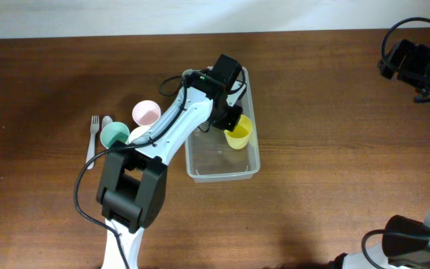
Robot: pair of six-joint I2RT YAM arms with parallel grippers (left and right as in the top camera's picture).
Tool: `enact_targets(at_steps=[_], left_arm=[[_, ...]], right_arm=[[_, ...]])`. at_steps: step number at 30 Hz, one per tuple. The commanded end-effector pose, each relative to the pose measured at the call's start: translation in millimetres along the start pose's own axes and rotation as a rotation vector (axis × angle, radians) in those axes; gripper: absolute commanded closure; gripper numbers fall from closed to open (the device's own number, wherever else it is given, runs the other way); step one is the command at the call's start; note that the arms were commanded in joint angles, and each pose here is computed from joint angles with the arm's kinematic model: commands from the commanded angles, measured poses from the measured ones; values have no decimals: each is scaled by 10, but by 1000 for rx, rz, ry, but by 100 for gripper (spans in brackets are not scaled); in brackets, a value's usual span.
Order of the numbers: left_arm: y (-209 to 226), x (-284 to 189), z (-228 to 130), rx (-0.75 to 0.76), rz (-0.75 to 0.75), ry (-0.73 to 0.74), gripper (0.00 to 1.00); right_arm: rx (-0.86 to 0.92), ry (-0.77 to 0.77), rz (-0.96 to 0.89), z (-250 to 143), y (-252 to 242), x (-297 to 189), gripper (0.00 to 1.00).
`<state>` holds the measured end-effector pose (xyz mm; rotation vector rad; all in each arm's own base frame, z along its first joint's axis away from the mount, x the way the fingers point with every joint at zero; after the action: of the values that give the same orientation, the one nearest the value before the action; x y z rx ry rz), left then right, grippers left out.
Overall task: Pack container
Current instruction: 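Carry the yellow cup right and set it in the container, then return the left gripper to the pink cup and grasp it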
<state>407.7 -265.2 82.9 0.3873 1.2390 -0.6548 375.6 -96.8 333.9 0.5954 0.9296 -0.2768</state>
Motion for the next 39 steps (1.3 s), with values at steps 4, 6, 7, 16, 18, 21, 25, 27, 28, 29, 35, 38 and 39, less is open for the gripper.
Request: enact_targets(at_steps=[4, 6, 7, 16, 18, 21, 25, 27, 28, 29, 35, 38, 39], left_arm=[[8, 110, -31, -1, 7, 21, 98], [17, 105, -25, -1, 13, 19, 98], [18, 94, -16, 0, 13, 18, 98], [-15, -455, 225, 30, 23, -44, 67], [-4, -616, 242, 28, 36, -51, 65], [143, -938, 201, 10, 108, -50, 63], [689, -1516, -127, -107, 233, -14, 62], [952, -1681, -313, -194, 258, -1, 62], [1155, -1773, -458, -259, 272, 11, 62], [1426, -1861, -664, -346, 283, 30, 58], [2199, -1809, -1294, -605, 147, -12, 52], [2318, -1590, -1413, -598, 63, -52, 50], [2351, -1461, -1467, -570, 48, -56, 50]], right_arm=[[-10, -24, 9, 32, 19, -75, 1], [-10, -24, 9, 32, 19, -75, 1], [-10, -24, 9, 32, 19, -75, 1], [-10, -24, 9, 32, 19, -75, 1], [-10, -24, 9, 32, 19, -75, 1], [-10, -24, 9, 32, 19, -75, 1], [-10, -24, 9, 32, 19, -75, 1], [-10, -24, 9, 32, 19, -75, 1], [-10, -24, 9, 33, 19, -75, 1], [-10, -24, 9, 33, 19, -75, 1], [-10, -24, 9, 32, 19, -75, 1], [-10, -24, 9, 32, 19, -75, 1], [-10, -24, 9, 32, 19, -75, 1]])
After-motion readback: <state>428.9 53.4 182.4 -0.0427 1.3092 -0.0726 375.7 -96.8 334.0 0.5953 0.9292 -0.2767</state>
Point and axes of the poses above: each gripper's point midway between its finger pads, its own x axis out along the fingers, its own y axis along the line the jaws close on, z = x × y, the point moved 1 cm from there along -x, back along the fingers, and after that the axes turned 11 degrees about x, right-handed, at the moved point
